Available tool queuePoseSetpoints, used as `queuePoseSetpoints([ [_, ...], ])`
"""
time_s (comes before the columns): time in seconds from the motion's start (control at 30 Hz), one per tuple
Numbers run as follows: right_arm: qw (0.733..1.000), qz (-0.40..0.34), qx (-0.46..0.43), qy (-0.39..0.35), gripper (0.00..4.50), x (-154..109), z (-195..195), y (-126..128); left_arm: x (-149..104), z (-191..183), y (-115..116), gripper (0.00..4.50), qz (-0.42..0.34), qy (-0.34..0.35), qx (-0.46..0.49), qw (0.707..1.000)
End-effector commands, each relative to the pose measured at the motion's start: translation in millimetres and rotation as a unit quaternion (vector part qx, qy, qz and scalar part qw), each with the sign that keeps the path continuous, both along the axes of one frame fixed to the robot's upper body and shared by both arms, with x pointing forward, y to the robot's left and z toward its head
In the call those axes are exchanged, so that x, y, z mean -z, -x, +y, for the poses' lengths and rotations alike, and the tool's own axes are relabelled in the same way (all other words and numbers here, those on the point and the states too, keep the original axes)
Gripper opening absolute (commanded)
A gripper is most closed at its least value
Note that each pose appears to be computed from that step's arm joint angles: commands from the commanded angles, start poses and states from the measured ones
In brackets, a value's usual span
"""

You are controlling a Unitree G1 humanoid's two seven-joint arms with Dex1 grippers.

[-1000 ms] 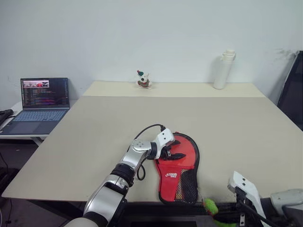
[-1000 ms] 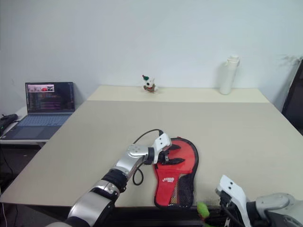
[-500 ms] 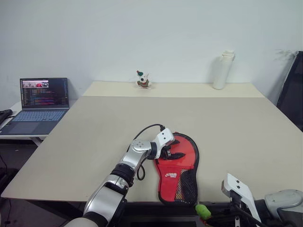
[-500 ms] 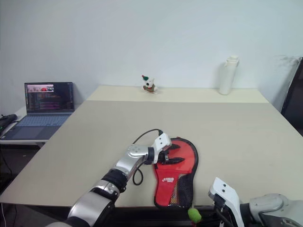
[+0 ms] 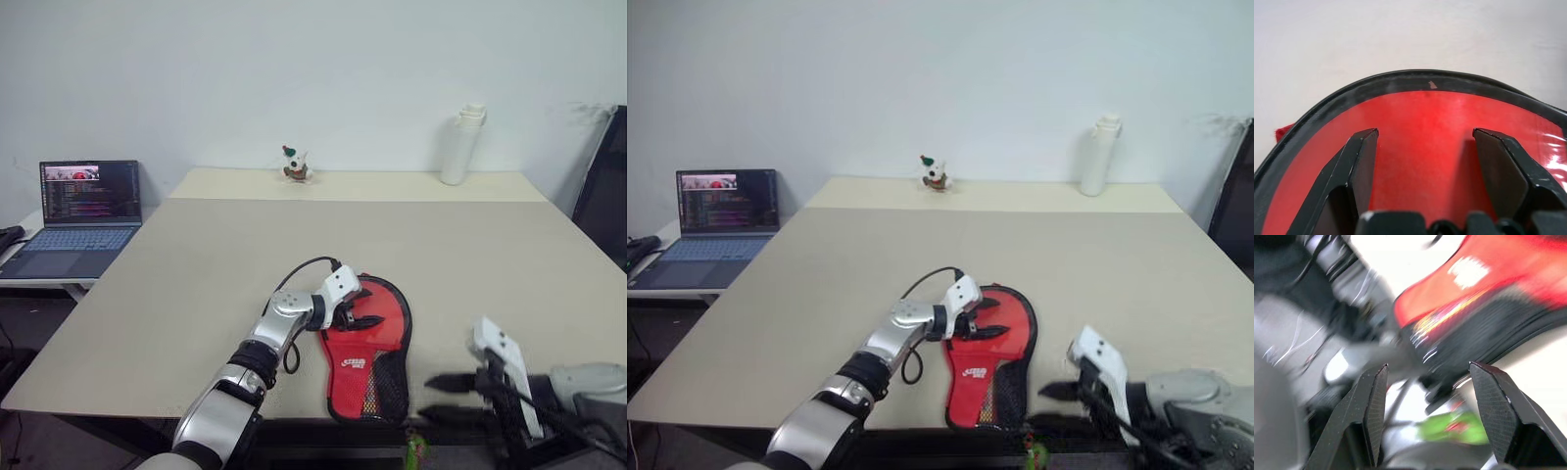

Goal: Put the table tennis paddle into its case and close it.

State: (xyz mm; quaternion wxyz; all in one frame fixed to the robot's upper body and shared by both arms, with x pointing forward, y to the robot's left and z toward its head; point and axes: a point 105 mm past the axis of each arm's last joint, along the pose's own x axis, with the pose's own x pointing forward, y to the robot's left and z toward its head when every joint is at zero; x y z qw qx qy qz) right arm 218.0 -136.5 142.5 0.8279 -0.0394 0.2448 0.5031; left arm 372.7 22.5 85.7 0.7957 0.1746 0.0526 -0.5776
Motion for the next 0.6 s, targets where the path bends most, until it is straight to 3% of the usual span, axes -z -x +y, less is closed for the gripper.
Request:
queuePoseSetpoints([
  [0.03,0.996,-0.083,0.005,-0.019,2.88,-18.3,-4.4,-24.6,-19.8,15.6,4.9,3.36,-0.01,0.026,0.009,1.0],
  [0.3,0.983,-0.175,0.008,-0.054,2.88,-34.8,-14.9,-80.6,-60.3,76.0,28.2,3.36,-0.05,0.078,-0.044,0.995],
  [0.6,0.98,-0.194,0.002,-0.044,2.88,-31.3,-33.1,-133.0,-63.3,99.4,67.1,3.36,-0.019,0.107,-0.108,0.988],
])
